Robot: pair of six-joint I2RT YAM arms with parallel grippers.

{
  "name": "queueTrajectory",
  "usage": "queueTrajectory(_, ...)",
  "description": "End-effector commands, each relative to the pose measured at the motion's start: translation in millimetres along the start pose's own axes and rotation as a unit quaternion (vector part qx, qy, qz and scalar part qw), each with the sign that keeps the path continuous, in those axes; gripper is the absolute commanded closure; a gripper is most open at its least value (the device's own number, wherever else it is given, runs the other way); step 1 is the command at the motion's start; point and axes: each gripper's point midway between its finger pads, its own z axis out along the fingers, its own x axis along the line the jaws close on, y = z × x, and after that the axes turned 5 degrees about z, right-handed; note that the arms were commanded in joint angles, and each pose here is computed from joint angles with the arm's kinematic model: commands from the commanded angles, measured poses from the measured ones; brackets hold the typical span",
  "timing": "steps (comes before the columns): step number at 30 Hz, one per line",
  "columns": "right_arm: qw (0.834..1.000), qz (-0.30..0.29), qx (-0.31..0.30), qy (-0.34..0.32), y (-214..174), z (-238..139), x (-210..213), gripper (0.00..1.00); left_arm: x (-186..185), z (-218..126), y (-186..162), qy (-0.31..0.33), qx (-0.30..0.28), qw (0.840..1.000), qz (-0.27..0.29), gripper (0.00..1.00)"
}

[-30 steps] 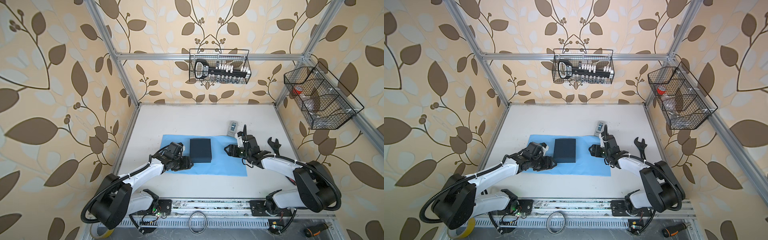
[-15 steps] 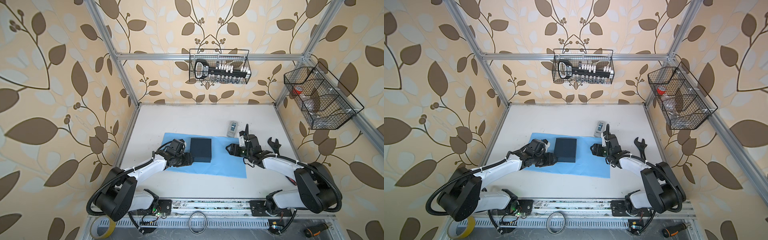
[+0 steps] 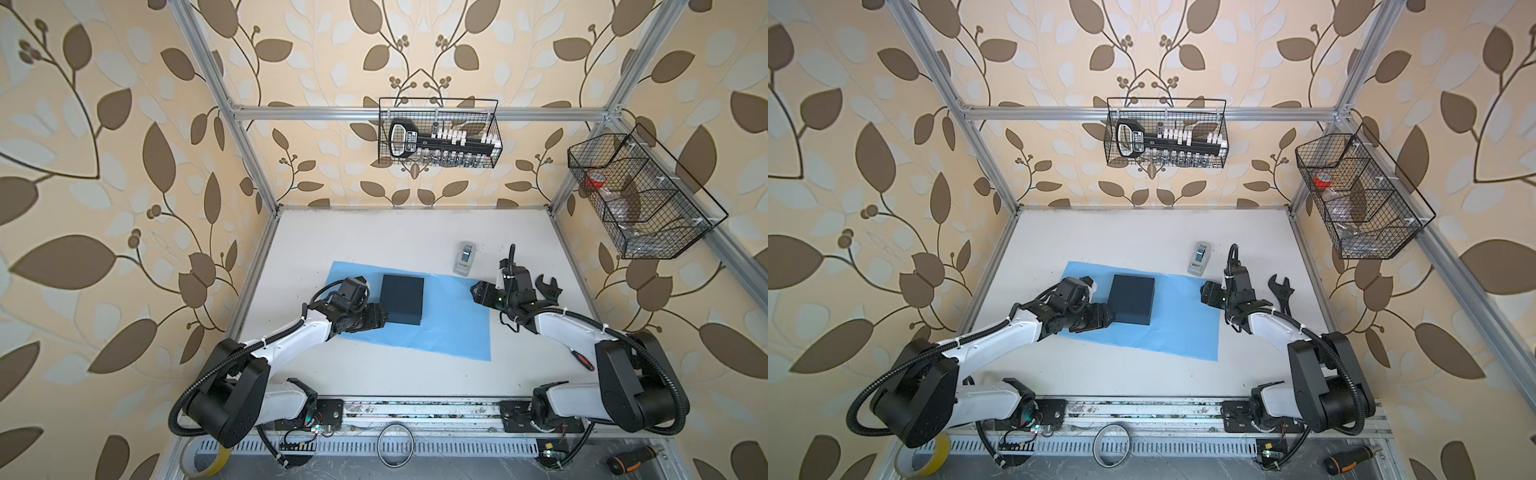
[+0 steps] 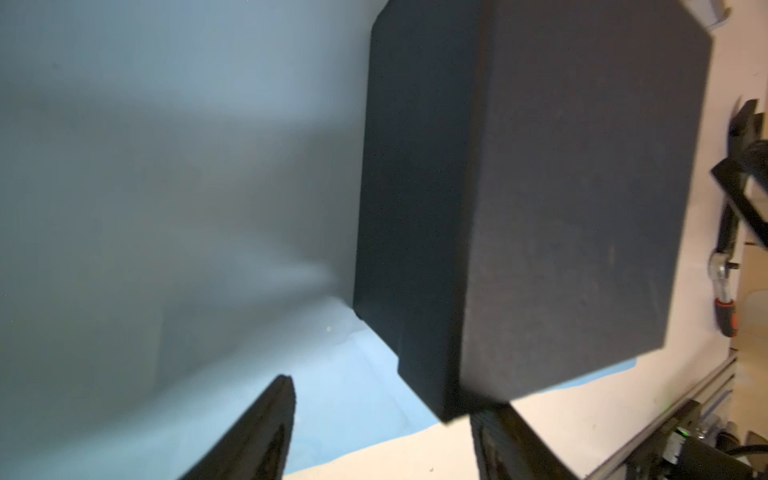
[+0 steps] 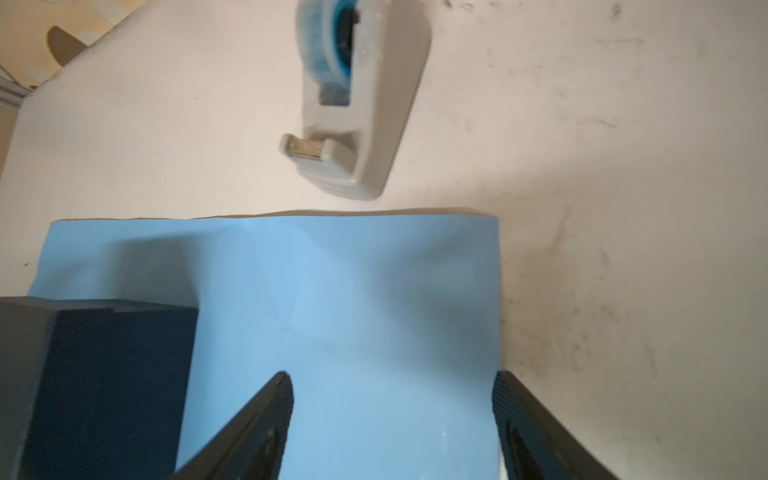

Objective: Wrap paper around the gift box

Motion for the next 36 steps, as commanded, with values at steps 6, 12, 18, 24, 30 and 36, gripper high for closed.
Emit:
queueTrajectory(6,0.998,0.017,0.048,-0.049,-20.6,11.8,-27.4,0.24,-27.4,-22.9,12.1,-0.057,-0.035,0.998,0.007,0.24)
queueTrajectory(12,0.996,0.020,0.080,-0.022,-34.8,15.6,-20.9,0.27,-35.6,-32.4,15.3,-0.075,-0.047,0.996,0.009,0.23)
queueTrajectory(18,0.994,0.040,0.096,0.016,-41.9,11.3,-15.4,0.29,-78.9,-46.9,33.4,-0.169,-0.057,0.984,0.007,0.24)
queueTrajectory(24,0.992,0.057,0.105,0.039,-44.4,13.3,-14.0,0.30,-109.1,-37.7,56.2,-0.214,-0.041,0.976,0.002,0.33)
queueTrajectory(30,0.991,0.059,0.106,0.056,-43.4,14.5,-9.5,0.30,-115.1,-11.2,70.5,-0.203,-0.022,0.979,-0.004,0.34)
queueTrajectory(36,0.991,0.056,0.102,0.070,-41.7,12.8,-5.4,0.30,-95.1,21.6,58.7,-0.169,0.008,0.985,-0.018,0.36)
